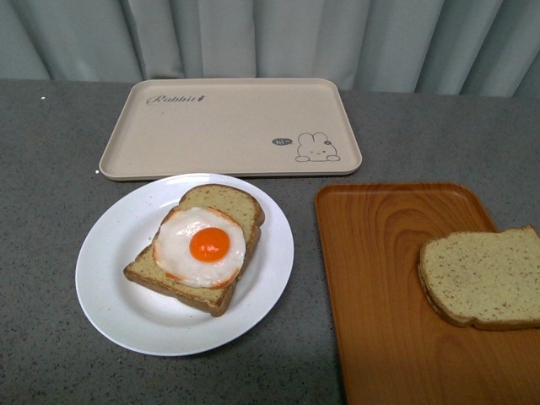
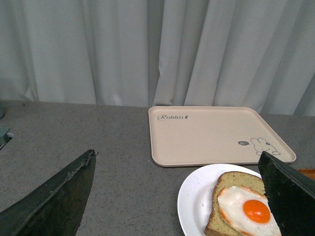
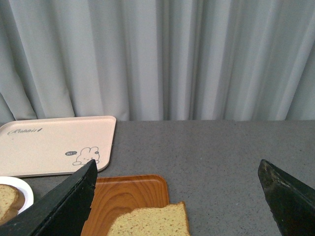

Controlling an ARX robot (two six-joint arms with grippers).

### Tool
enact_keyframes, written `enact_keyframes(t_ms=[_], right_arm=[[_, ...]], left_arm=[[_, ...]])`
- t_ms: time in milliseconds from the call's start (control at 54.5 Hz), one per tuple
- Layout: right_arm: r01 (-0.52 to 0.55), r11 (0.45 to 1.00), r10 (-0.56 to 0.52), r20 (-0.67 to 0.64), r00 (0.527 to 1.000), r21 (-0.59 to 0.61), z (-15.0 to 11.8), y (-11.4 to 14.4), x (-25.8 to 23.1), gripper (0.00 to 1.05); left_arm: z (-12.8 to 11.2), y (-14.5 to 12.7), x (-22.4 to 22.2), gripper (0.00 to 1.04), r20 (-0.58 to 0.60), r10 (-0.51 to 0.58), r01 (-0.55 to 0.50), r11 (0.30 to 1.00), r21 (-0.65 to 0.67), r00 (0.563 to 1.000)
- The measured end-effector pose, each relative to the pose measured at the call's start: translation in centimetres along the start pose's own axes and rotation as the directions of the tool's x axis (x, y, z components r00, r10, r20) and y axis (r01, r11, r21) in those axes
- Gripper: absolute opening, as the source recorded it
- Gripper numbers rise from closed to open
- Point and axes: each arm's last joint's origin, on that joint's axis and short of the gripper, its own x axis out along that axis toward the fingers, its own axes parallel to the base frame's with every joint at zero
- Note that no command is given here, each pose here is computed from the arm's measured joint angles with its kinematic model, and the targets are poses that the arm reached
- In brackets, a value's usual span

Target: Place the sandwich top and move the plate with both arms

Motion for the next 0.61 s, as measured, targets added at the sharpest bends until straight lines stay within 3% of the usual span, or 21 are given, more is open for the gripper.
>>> enact_keyframes(t_ms=[606], right_arm=[[0.000,1.000,0.000,0.000,1.000,0.000,0.00,0.00,0.00,0.96]], left_arm=[[0.00,0.00,0.00,0.98,0.000,0.000,0.000,1.000,0.000,1.000]])
